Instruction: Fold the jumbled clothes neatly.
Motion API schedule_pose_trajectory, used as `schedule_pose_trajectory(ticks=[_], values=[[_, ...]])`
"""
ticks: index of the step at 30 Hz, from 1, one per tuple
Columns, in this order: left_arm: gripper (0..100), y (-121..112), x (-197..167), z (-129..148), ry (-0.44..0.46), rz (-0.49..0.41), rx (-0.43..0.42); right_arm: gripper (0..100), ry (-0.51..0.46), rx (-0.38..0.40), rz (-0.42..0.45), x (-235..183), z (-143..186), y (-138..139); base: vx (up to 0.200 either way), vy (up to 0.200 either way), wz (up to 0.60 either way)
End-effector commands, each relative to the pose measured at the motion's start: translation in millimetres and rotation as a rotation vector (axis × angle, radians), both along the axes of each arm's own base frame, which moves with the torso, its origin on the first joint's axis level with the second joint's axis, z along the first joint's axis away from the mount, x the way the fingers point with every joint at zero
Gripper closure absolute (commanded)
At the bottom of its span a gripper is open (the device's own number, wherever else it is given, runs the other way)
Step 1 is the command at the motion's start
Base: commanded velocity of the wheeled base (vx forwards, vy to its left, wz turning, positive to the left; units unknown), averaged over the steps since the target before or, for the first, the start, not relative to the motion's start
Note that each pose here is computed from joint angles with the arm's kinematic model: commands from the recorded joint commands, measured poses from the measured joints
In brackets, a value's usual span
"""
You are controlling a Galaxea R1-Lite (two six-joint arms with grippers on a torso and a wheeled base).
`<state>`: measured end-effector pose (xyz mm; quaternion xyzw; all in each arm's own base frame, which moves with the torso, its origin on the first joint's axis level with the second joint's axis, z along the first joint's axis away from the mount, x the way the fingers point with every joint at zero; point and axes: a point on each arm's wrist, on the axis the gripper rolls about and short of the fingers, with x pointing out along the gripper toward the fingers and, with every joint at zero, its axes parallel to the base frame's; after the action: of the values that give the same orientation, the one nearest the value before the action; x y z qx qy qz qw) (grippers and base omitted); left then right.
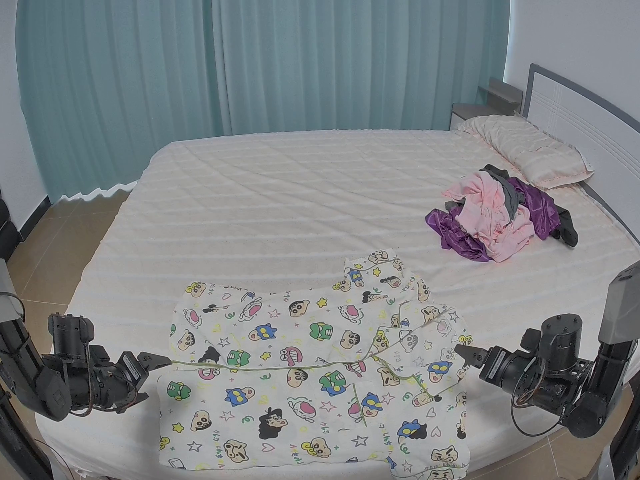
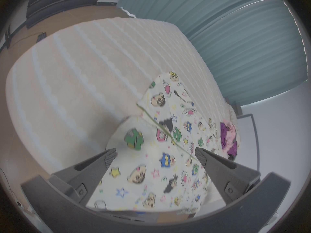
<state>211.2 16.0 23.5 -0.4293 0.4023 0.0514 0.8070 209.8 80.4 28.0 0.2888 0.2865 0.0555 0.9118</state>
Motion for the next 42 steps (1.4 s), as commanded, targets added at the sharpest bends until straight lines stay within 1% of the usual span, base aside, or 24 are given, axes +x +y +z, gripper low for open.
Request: schedule_pose_trajectory(ticks=[1, 5, 11, 15, 16, 17, 18, 21, 22, 23, 27, 30, 33, 34, 36, 38, 40, 41, 42], values=[[0, -5, -16, 6, -0.006, -0.044, -0.051, 0, 0.086, -0.038, -0.003, -6, -23, 0, -0.200, 0.000, 0.00], [0, -6, -21, 3, 0.017, -0.064, -0.077, 0, 0.092, -0.043, -0.012, -7, -28, -1, -0.200, 0.000, 0.00], [0, -7, -24, 1, 0.030, -0.063, -0.073, 0, 0.091, -0.040, -0.005, -9, -28, 2, -0.200, 0.000, 0.00], [0, -7, -23, 0, 0.037, -0.061, -0.075, 0, 0.092, -0.067, -0.043, -9, -30, 2, -0.200, 0.000, 0.00], [0, -7, -23, -1, 0.039, -0.061, -0.075, 0, 0.092, -0.067, -0.043, -9, -30, 2, 0.000, 0.000, 0.00], [0, -7, -24, -5, 0.061, -0.065, -0.076, 0, 0.117, -0.072, -0.052, -9, -36, 2, 0.000, 0.000, 0.00], [0, -7, -24, -5, 0.064, -0.064, -0.075, 0, 0.124, -0.072, -0.053, -9, -37, 2, 0.000, 0.000, 0.00], [0, -7, -22, -9, 0.071, -0.046, -0.046, 0, 0.158, -0.071, -0.061, -10, -44, 2, 0.000, 0.000, 0.00], [0, -6, -22, -9, 0.070, -0.042, -0.042, 0, 0.159, -0.070, -0.060, -10, -44, 3, 0.000, 0.000, 0.00], [0, -9, -22, -10, 0.071, -0.028, -0.007, 0, 0.154, -0.069, -0.057, -10, -43, 3, 0.000, 0.000, 0.00], [0, -12, -20, -16, 0.095, -0.013, 0.032, 0, 0.147, -0.063, -0.055, -10, -41, 4, 0.000, 0.000, 0.00], [0, -14, -18, -17, 0.087, -0.010, 0.032, 0, 0.144, -0.062, -0.056, -10, -41, 4, 0.000, 0.000, 0.00], [0, -24, -12, -19, 0.081, -0.004, 0.018, 0, 0.118, -0.049, -0.057, -10, -34, 4, 0.000, 0.000, 0.00], [0, -28, -10, -20, 0.079, -0.010, 0.027, 0, 0.113, -0.042, -0.058, -10, -33, 4, 0.000, 0.000, 0.00], [0, -41, -5, -28, 0.088, -0.024, 0.084, 0, 0.109, -0.030, -0.063, -10, -31, 4, 0.000, 0.000, 0.00], [0, -55, 2, -39, 0.086, -0.015, 0.159, 0, 0.105, -0.027, -0.053, -11, -30, 6, 0.000, 0.000, 0.00], [0, -62, 7, -45, 0.083, -0.009, 0.190, 0, 0.106, -0.025, -0.048, -11, -30, 8, 0.000, 0.000, 0.00], [0, -69, 10, -53, 0.076, -0.003, 0.229, 0, 0.107, -0.026, -0.047, -11, -31, 8, 0.000, 0.000, 0.00], [0, -71, 11, -54, 0.075, -0.001, 0.240, 0, 0.107, -0.026, -0.047, -11, -31, 8, 0.000, 0.000, 0.00]])
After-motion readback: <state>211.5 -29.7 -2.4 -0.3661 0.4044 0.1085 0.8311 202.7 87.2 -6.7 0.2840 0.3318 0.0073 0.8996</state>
